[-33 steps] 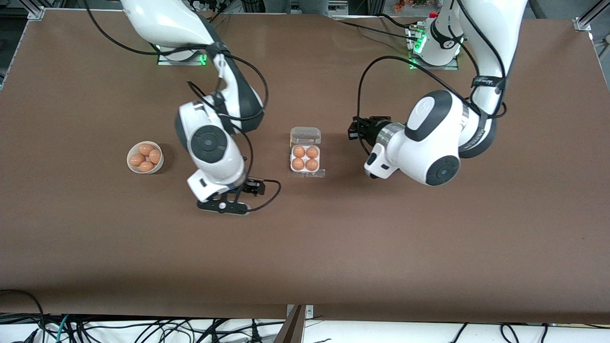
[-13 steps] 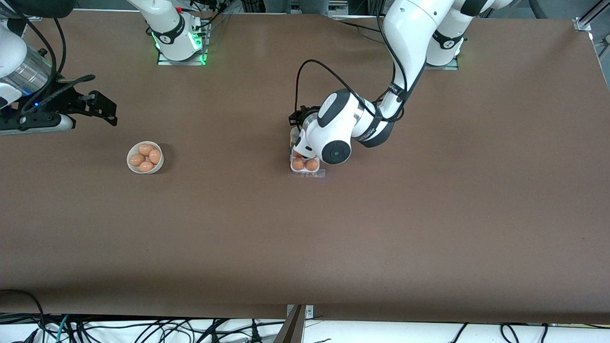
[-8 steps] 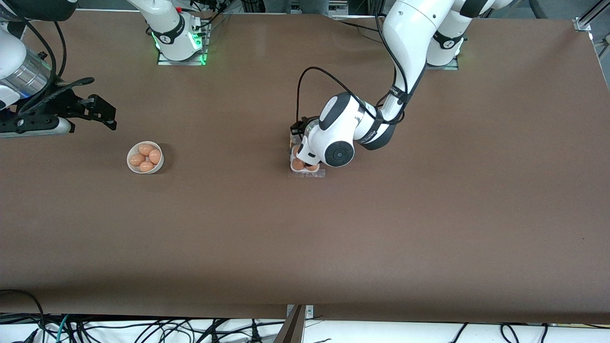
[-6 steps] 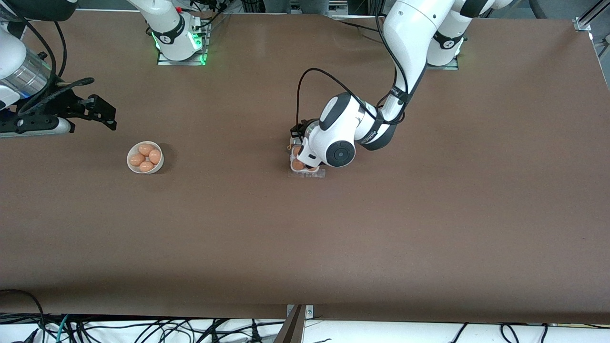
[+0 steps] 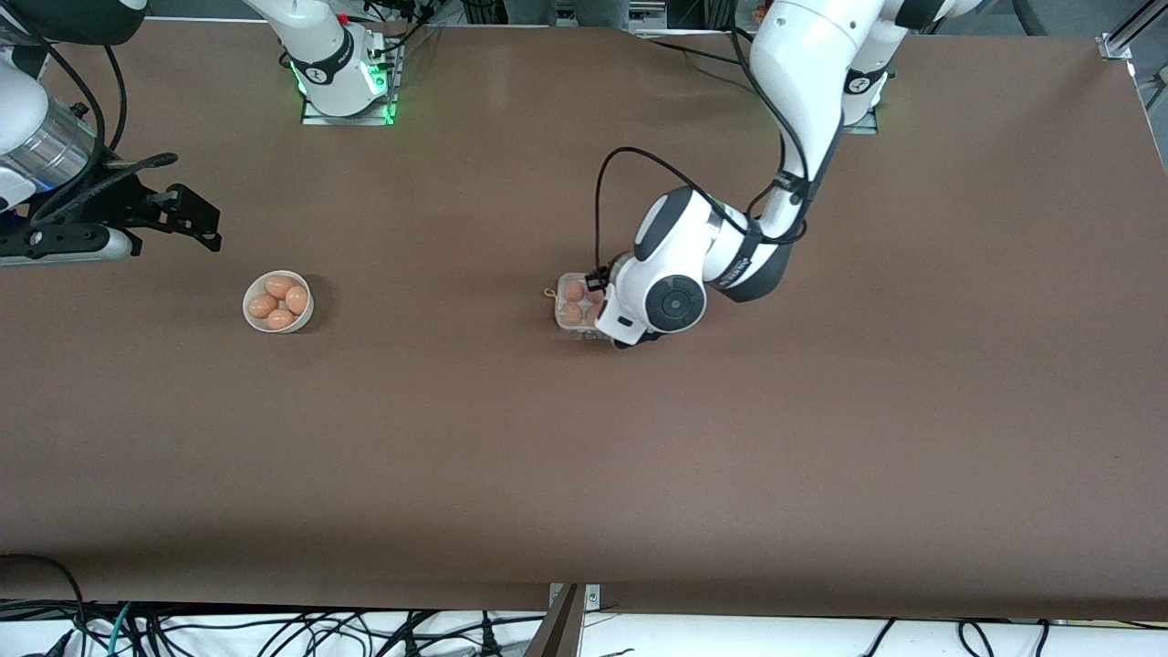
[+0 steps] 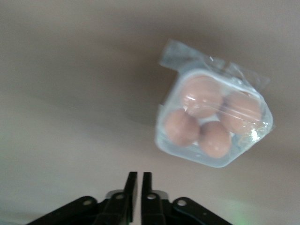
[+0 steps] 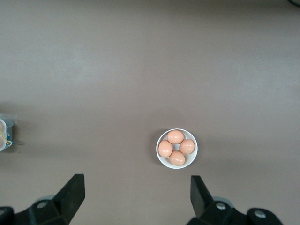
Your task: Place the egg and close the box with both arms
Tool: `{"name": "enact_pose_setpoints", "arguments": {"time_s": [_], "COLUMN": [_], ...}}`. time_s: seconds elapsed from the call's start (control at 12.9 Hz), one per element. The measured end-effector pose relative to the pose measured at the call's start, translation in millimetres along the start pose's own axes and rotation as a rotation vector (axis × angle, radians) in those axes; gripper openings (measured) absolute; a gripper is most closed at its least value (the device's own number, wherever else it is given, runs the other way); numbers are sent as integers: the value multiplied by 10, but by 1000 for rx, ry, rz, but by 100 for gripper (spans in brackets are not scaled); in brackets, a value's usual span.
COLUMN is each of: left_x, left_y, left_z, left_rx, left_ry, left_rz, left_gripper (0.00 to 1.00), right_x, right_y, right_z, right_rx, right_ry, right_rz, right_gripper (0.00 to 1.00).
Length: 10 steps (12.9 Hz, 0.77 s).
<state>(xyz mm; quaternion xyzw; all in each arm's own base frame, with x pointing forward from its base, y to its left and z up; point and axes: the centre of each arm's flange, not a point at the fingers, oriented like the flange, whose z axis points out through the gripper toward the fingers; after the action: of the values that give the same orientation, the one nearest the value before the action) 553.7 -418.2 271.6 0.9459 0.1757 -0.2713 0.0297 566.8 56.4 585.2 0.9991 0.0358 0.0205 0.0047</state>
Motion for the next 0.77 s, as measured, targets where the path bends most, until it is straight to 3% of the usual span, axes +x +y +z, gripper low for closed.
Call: {"name": "enact_pose_setpoints", "arguments": {"time_s": [0.23,0.46,0.54,0.77], "left_x": [221,509,614,863], "left_y": [-470,-1039,-1203,-1617], "left_z": [-815,-1693,-1892,-2267], "left_rx": [62,59,47,21], "left_ry": [165,305,333,372], "left_rz": [-22,-32,-37,-12], "left_gripper": [44,78,84,85], "right_x": [4,5,5,6], "right_y": [1,1,1,1], "right_z": [9,10,9,9], "right_rx": [0,0,0,0], "right_ry": [-1,-1,0,0], "right_rz": [0,0,0,0], "right_gripper": [100,100,100,100]}}
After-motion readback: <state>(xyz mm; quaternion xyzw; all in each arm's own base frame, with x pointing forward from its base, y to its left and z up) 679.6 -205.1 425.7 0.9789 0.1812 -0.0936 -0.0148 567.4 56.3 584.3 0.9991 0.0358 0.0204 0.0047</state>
